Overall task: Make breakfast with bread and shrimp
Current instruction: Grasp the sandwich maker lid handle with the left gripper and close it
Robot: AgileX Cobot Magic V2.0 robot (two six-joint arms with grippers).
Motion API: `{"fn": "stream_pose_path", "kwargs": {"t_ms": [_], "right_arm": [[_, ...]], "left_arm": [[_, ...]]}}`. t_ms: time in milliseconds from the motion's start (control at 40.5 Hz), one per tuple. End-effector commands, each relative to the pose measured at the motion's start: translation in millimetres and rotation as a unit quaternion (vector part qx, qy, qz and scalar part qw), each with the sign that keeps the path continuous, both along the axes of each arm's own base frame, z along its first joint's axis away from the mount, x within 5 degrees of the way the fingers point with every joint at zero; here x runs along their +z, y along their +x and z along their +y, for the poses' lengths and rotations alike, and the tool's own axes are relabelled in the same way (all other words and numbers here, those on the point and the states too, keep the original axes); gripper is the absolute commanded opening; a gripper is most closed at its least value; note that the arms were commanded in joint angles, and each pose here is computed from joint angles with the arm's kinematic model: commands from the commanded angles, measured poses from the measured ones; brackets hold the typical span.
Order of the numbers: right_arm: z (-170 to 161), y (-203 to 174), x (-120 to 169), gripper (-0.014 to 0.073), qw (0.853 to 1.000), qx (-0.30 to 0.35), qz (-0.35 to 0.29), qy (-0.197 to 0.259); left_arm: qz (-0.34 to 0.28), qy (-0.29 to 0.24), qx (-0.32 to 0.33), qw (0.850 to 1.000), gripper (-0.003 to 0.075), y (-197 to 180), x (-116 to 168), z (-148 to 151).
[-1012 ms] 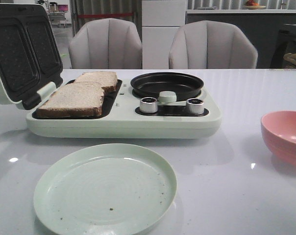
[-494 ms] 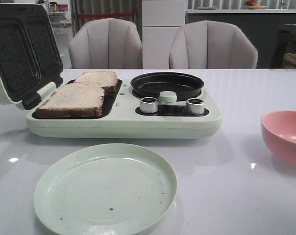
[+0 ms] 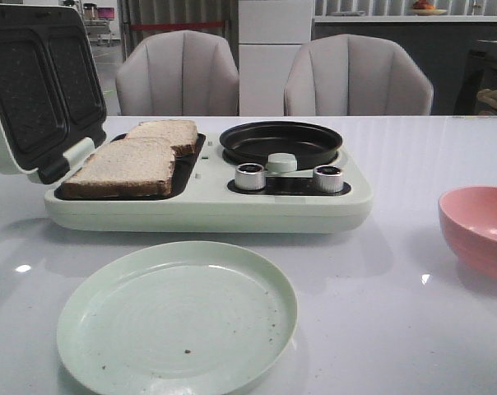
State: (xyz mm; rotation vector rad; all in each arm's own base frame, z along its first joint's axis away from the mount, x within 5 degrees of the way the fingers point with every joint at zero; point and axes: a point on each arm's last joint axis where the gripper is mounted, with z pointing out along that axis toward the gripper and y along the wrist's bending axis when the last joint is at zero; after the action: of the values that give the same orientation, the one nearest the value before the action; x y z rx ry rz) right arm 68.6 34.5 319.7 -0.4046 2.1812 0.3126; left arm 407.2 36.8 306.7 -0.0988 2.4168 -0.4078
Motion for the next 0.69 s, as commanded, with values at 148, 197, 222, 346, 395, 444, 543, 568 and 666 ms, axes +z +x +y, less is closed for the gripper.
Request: {"fn": "stream_pose_path", "kwargs": {"t_ms": [148,197,222,346,395,444,543,568,666], "right_arm": [[1,3,14,0.0471,0.999,-0.001,-0.044,0.018],[1,3,14,0.0471,0.999,-0.001,-0.044,0.018],[1,3,14,0.0471,0.999,-0.001,-0.044,0.018],[1,3,14,0.0471,0.999,-0.001,-0.044,0.018],[1,3,14,0.0471,0.999,-0.001,-0.044,0.018],[1,3,14,0.0471,0.999,-0.001,-0.044,0.018],[1,3,14,0.0471,0.999,-0.001,-0.044,0.018],[1,3,14,0.0471,0.999,-0.001,-0.044,0.018],[1,3,14,0.0471,0.999,-0.001,-0.044,0.018]], "left_arm": [[-0.076,-0.067,-0.038,0.994,0.0101,-6,41,-16],[-0.076,-0.079,-0.055,0.992,0.0101,-7,42,-21],[-0.076,-0.083,-0.065,0.992,0.0101,-8,42,-24],[-0.069,-0.082,-0.107,0.989,0.0102,-12,44,-43],[-0.067,-0.082,-0.121,0.987,0.0102,-14,44,-53],[-0.068,-0.082,-0.134,0.985,0.0102,-18,45,-63],[-0.076,-0.069,-0.170,0.980,0.0102,-29,47,-88],[-0.075,-0.064,-0.174,0.980,0.0102,-32,45,-93],[-0.081,-0.046,-0.196,0.976,0.0102,-54,41,-119]]}}
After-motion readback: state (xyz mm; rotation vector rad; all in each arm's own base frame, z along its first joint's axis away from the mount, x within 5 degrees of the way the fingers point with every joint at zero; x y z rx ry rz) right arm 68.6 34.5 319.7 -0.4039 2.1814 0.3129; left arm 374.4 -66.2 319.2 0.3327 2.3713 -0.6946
